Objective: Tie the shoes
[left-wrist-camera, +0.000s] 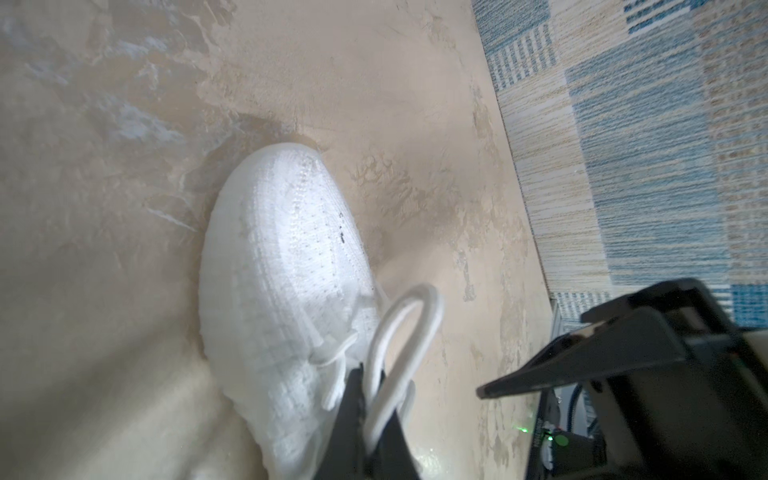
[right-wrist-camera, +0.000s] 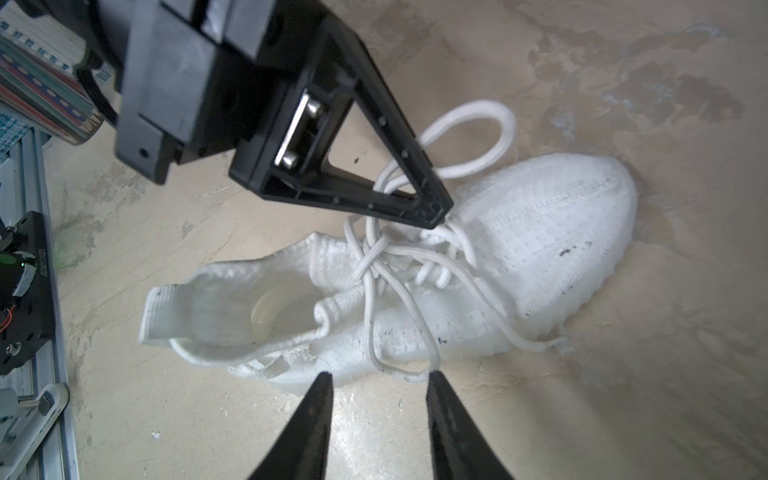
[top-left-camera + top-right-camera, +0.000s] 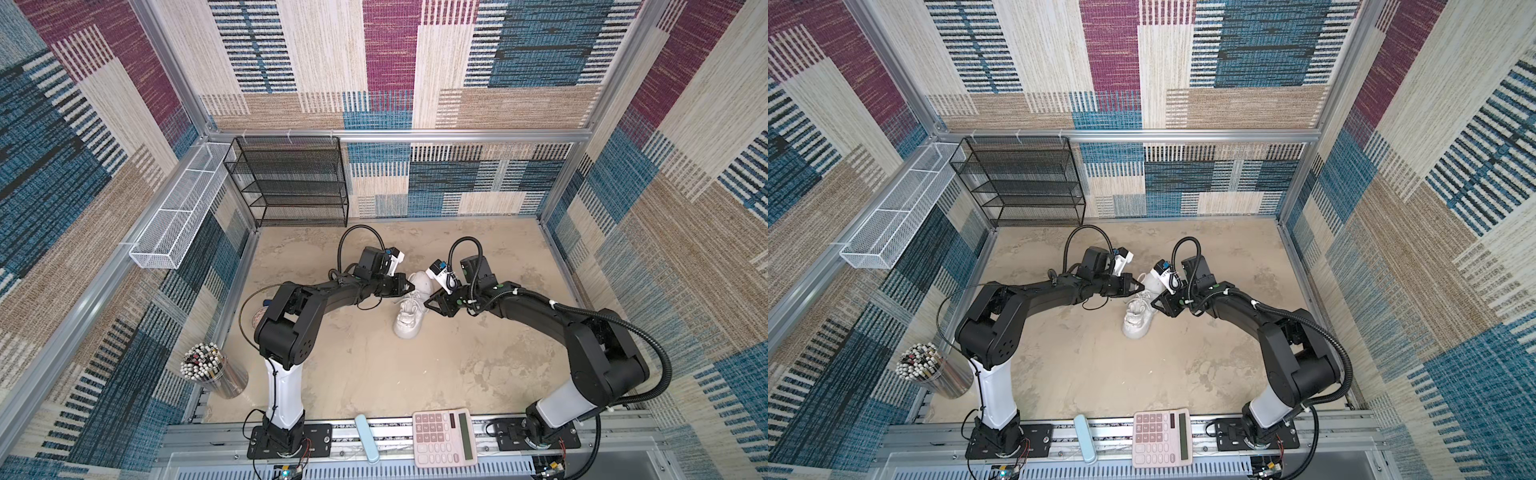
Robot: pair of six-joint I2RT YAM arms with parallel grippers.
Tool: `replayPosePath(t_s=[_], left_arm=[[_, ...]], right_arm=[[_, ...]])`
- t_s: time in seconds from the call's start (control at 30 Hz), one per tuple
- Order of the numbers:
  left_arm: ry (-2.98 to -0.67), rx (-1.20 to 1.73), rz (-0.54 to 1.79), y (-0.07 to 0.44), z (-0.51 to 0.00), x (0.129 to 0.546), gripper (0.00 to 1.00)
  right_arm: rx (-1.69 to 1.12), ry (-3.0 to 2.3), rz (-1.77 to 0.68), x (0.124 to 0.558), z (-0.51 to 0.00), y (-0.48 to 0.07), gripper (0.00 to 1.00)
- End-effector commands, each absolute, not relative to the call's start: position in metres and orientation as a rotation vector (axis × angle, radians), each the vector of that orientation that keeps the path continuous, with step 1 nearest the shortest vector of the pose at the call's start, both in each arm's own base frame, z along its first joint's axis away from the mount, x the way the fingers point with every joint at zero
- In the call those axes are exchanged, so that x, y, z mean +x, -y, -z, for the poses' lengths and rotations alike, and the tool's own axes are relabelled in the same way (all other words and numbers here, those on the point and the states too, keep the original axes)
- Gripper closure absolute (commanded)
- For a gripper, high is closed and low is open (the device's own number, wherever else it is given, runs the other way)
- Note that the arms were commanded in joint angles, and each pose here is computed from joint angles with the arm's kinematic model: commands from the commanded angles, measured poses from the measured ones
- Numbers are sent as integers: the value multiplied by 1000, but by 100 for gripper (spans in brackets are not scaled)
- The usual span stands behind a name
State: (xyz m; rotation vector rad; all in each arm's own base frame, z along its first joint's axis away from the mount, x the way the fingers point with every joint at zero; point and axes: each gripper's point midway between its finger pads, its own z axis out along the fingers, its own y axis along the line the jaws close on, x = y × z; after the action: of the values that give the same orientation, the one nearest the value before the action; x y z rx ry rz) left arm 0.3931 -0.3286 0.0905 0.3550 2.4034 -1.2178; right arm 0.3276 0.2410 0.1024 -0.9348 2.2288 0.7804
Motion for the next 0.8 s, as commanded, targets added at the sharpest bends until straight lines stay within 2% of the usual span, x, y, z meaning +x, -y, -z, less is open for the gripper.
replayPosePath(t_s=[0.0, 0.5, 0.77], left_arm=[[-2380, 358, 1253, 331, -97, 394, 100], [-2379, 342, 1282, 331, -95, 391, 100], [-2378, 336, 1280, 328, -96, 392, 100]], right_arm=[[-1011, -2148, -811, 331, -108, -250, 61], [-1123, -2173, -724, 351, -89, -253, 51], [-1174, -2216, -777, 342, -79, -258, 53]])
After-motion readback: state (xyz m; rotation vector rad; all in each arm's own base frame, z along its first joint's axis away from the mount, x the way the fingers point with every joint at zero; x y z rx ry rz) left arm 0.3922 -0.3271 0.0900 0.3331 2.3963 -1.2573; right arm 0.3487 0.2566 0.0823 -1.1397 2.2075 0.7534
